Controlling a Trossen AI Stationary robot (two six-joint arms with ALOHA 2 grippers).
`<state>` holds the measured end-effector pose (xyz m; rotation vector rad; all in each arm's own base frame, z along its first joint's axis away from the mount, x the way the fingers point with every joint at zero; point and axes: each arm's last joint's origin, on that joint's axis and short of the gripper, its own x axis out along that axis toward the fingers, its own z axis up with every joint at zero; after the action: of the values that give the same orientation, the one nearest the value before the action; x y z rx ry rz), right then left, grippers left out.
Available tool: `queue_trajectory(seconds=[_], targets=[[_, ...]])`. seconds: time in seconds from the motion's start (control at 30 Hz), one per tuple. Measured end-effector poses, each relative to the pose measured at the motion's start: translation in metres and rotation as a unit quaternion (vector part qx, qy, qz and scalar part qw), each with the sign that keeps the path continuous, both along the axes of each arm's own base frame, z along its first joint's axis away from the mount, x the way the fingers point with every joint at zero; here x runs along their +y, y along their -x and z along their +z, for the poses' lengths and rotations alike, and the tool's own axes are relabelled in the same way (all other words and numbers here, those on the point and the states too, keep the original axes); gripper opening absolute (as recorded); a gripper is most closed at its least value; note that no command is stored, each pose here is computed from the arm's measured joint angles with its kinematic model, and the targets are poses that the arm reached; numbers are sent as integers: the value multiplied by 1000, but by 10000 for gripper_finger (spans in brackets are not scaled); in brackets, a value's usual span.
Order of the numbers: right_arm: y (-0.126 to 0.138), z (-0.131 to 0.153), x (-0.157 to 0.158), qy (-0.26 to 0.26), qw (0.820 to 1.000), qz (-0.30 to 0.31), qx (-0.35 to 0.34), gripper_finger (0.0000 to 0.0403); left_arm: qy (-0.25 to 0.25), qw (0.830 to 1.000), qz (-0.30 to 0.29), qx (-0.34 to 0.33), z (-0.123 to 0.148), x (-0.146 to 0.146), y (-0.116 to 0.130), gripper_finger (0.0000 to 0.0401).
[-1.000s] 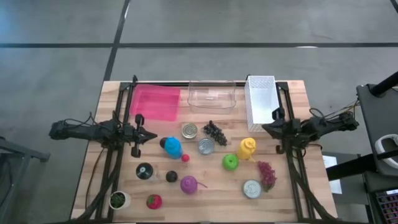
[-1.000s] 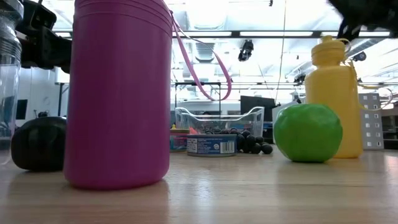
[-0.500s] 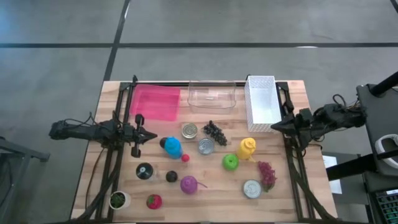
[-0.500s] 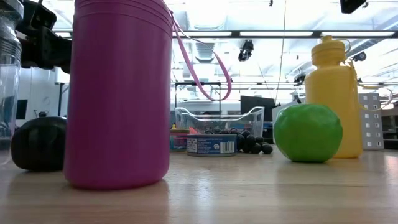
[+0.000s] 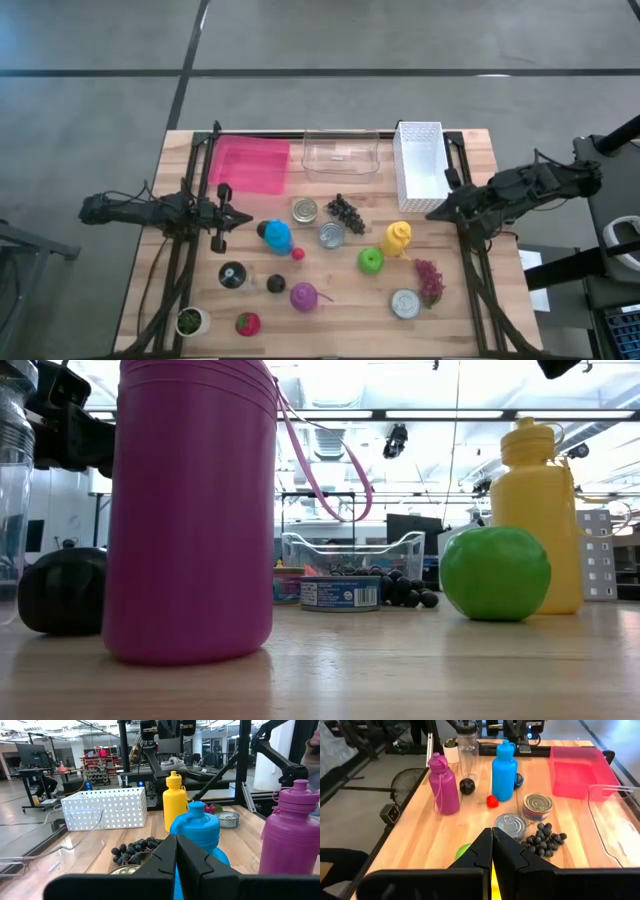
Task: Pick & Place Food Item
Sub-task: Put the yellow water bottle into the white bin
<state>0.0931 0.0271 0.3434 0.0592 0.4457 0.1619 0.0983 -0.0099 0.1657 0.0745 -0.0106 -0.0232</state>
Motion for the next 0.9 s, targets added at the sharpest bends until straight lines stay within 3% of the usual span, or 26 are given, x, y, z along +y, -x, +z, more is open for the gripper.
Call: queue_trajectory(seconds=[0.33, 0.57, 0.9], targets=[[2, 4, 2, -26, 999, 29, 1, 8, 0, 1000, 0, 0, 0, 0, 0, 16], [-4, 2, 4, -10, 999, 35, 12, 13, -1, 1000, 0, 0, 0, 0, 0, 16], [-16, -3, 8, 5, 998, 40, 39, 87, -1, 1000, 0, 0, 0, 0, 0, 16]])
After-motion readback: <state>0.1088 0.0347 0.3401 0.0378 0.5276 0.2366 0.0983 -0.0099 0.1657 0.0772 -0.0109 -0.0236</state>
